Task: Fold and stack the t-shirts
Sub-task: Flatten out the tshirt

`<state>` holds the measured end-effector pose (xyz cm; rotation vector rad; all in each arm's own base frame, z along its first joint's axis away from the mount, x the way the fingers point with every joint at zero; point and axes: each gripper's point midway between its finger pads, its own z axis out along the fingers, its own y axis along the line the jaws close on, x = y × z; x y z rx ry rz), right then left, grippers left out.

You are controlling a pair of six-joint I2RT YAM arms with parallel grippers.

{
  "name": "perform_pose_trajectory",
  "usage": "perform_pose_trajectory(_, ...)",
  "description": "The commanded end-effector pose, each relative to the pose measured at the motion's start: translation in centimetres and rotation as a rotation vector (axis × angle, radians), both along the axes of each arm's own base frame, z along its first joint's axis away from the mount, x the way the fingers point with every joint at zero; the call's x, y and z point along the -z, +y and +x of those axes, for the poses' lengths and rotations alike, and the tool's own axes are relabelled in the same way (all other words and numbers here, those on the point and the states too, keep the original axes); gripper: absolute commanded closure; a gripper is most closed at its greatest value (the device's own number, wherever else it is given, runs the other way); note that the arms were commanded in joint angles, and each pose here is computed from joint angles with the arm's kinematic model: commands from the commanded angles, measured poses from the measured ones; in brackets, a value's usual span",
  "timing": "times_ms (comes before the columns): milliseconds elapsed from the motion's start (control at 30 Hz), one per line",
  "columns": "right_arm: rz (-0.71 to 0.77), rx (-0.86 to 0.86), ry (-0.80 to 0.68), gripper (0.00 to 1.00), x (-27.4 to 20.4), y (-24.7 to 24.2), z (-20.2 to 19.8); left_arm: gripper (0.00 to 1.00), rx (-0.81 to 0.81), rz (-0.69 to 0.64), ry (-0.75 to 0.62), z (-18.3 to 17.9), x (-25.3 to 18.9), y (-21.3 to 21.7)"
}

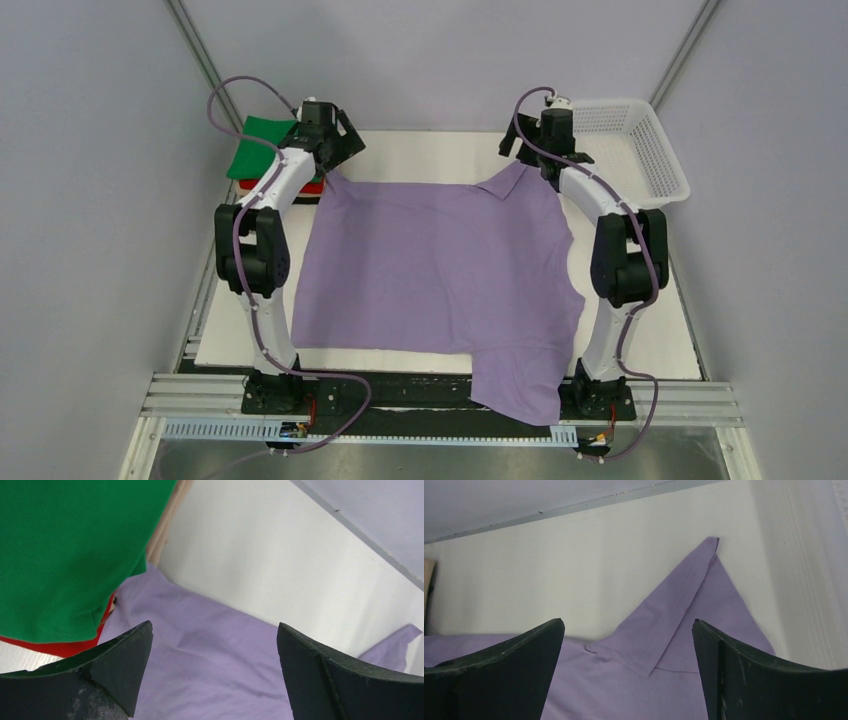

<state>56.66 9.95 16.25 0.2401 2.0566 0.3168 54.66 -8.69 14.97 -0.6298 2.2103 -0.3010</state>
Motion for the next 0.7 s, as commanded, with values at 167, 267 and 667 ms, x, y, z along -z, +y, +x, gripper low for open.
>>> perform_pose_trajectory(167,0.210,-0.024,0.128,0.00,2.5,2.8,-3.2,0.00,0.217,-0.039,-0.048,-4.4,-3.3,-5.6)
perform_pose_trajectory(267,0.244,-0.042,0.172,0.00,3.9,3.6,-3.1,0.00,0.279,-0.039,0.007,-7.2,-0.6,-7.3)
perform_pose_trajectory(667,0.249,-0.030,0.263,0.00,8.6,4.2,-1.1,0.00,0.329,-0.088,0.188,-14.7,9.4,-8.3)
